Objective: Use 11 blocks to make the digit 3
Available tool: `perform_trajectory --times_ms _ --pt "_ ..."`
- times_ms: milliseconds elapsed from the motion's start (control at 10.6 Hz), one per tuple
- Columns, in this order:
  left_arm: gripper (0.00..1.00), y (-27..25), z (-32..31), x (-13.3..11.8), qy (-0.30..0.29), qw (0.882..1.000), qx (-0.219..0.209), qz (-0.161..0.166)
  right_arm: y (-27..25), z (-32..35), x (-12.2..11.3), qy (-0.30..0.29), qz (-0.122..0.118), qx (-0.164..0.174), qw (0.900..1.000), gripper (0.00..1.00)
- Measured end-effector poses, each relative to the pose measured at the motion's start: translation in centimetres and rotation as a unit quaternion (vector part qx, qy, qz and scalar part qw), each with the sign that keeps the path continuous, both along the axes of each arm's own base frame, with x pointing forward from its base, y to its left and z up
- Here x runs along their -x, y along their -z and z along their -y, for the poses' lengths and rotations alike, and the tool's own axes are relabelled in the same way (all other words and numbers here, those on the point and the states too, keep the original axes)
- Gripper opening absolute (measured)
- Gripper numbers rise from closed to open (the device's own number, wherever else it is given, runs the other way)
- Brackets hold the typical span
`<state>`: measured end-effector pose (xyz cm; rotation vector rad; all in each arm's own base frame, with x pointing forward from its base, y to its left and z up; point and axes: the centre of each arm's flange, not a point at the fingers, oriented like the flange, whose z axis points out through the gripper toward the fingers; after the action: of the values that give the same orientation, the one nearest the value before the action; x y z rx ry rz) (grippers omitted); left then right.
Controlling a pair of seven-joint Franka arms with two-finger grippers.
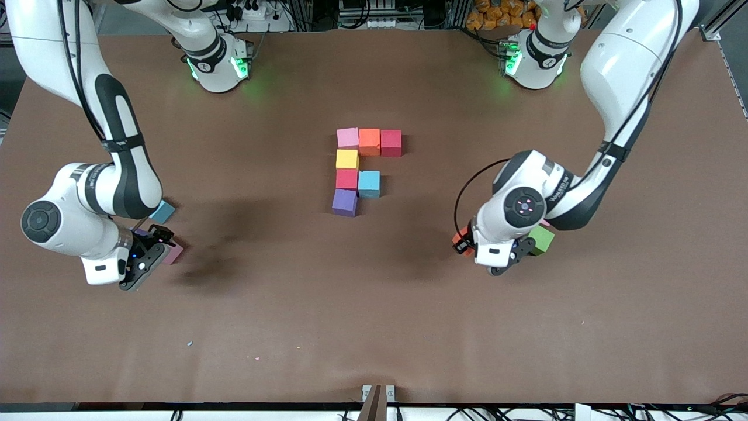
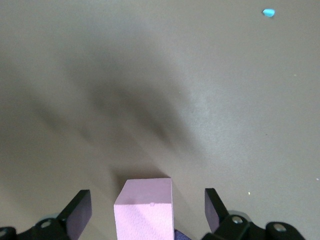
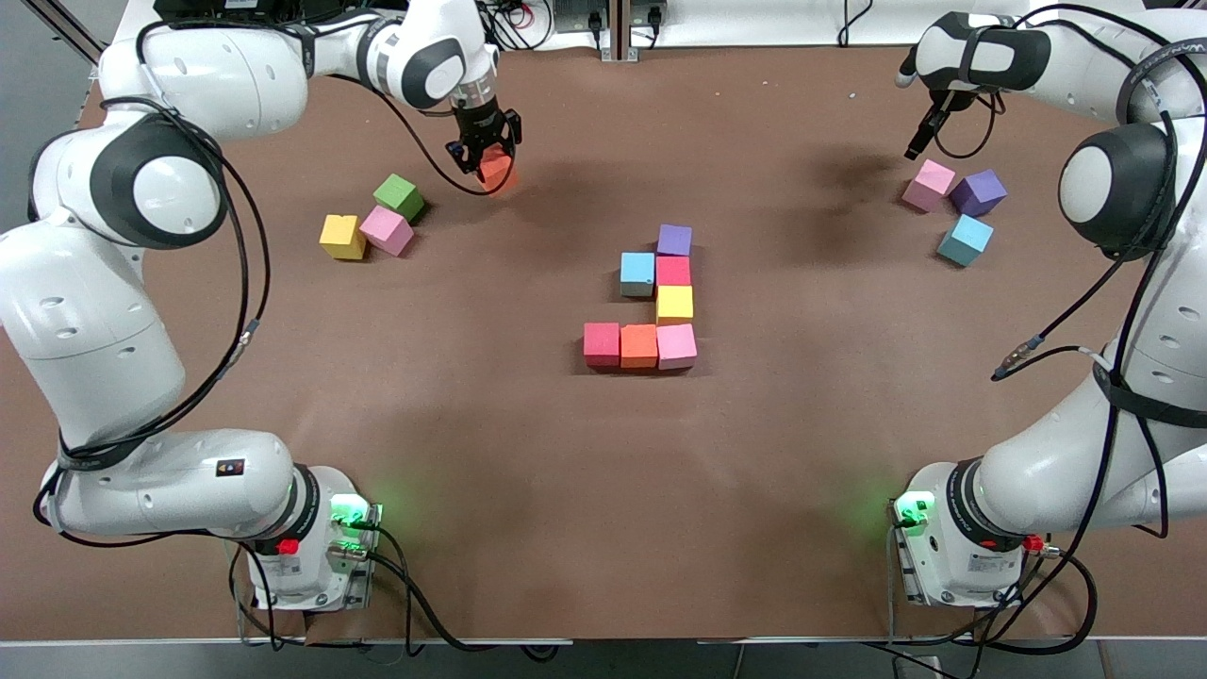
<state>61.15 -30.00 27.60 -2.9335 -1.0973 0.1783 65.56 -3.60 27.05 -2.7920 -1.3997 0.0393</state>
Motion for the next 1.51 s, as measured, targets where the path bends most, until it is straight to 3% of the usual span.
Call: perform_trajectory --times_ms 283,565,753,1036,1507 --pt "0.61 -0.7 2.3 1.3 -0.097 0.995 -0.015 -0.002 0.8 1.9 0.6 -0.008 0.005 0.001 1.000 1.00" --pt "0.61 -0.9 4.1 3.0 -0.187 0.982 -0.039 0.004 2.1 2.6 1.6 -0.007 -0.003 0.001 1.000 1.00" --pt "0.61 -1.6 4.2 3.6 -0.265 0.963 -0.050 0.009 3.1 2.7 2.2 -0.007 -0.004 0.002 1.000 1.00" --pt "0.61 -1.9 5.3 5.1 -0.373 0.926 -0.063 0.005 4.2 2.7 2.9 -0.006 -0.012 -0.002 1.000 1.00" --pt "0.61 -1.0 8.0 8.6 -0.456 0.886 -0.079 -0.014 5.7 2.8 3.4 -0.009 -0.008 -0.005 1.000 1.00"
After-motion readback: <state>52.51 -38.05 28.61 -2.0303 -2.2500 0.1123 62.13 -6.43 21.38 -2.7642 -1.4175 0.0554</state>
